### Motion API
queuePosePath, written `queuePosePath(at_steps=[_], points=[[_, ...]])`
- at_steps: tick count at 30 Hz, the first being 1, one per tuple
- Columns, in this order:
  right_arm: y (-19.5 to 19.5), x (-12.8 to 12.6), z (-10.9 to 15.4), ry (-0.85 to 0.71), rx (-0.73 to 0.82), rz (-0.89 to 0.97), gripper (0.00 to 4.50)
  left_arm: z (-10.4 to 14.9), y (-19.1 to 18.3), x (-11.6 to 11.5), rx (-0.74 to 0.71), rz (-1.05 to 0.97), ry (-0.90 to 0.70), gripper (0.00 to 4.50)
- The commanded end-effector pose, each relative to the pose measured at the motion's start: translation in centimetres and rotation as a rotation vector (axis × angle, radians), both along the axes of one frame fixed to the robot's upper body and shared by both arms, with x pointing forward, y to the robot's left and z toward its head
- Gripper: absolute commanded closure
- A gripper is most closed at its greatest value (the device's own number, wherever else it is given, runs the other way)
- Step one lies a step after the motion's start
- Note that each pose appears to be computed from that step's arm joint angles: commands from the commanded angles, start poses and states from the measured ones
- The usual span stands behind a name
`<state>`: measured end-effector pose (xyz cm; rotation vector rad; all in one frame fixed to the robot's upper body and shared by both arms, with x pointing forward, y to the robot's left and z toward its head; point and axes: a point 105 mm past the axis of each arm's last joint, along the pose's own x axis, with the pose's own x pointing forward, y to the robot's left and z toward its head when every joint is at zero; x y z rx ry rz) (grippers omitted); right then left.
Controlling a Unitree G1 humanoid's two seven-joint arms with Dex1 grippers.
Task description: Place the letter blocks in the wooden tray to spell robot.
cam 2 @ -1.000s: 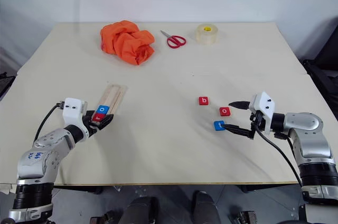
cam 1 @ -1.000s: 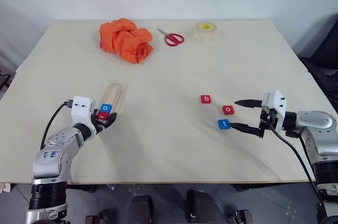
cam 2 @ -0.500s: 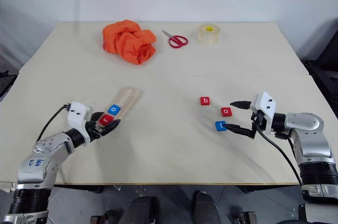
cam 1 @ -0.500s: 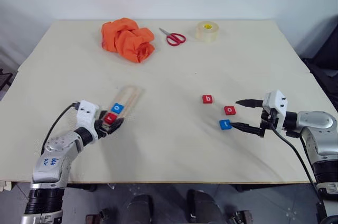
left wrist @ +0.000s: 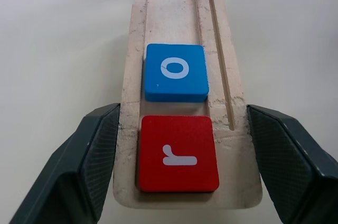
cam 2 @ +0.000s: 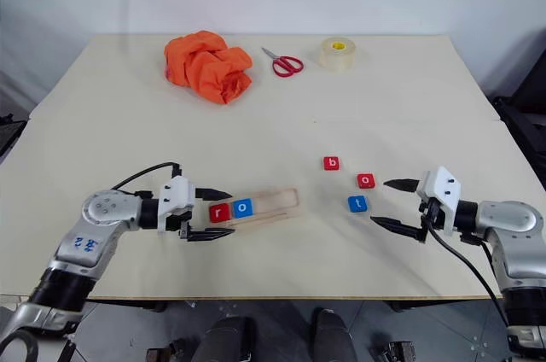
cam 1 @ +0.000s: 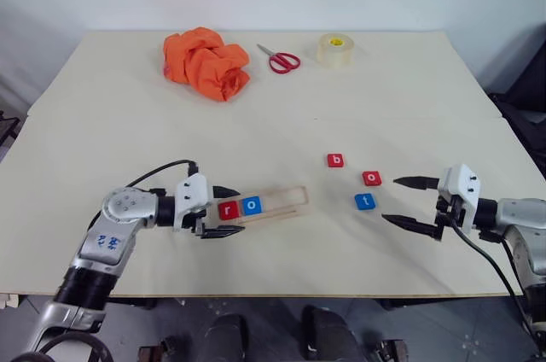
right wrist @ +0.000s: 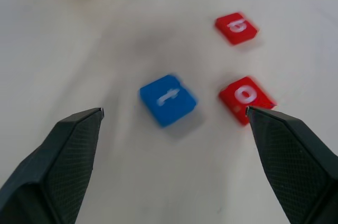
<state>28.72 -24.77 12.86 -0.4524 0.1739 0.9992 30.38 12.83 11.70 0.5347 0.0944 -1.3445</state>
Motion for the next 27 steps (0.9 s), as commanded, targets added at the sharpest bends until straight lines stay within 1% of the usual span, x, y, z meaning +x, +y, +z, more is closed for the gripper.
queuePosePath(at_steps=[1, 5, 9, 14, 16, 17, 23, 26, 27], points=[[-0.4, -0.9, 2.3, -0.082, -0.001, 0.031, 0.00, -0.1, -1.2, 0.2, 0.020, -0.065, -0.019, 1.09], [-0.3, -1.6, 2.7, -0.101, 0.009, 0.041, 0.00, -0.5, -1.8, 0.4, 0.036, -0.106, -0.023, 1.09], [-0.1, -2.3, 3.2, -0.119, 0.029, 0.025, 0.00, -1.4, -2.3, 0.5, 0.078, -0.141, -0.002, 1.09], [0.0, -2.5, 3.3, -0.123, 0.033, 0.008, 0.00, -2.0, -2.6, 0.5, 0.093, -0.139, 0.020, 1.09], [0.0, -2.5, 3.3, -0.124, 0.033, 0.001, 0.00, -1.9, -3.0, 0.7, 0.086, -0.134, 0.018, 0.34], [0.0, -2.5, 3.3, -0.124, 0.033, -0.001, 0.00, -1.8, -3.0, 0.7, 0.081, -0.136, 0.017, 0.05], [0.1, -2.3, 3.4, -0.127, 0.036, -0.009, 0.00, -1.3, -2.7, 0.3, 0.054, -0.132, 0.010, 0.02], [0.1, -2.2, 3.6, -0.136, 0.059, -0.043, 0.00, -0.5, -1.7, 0.0, 0.021, -0.124, -0.015, 0.02], [0.0, -2.1, 3.6, -0.133, 0.077, -0.081, 0.00, -0.1, -0.9, -0.3, -0.004, -0.114, -0.002, 0.02]])
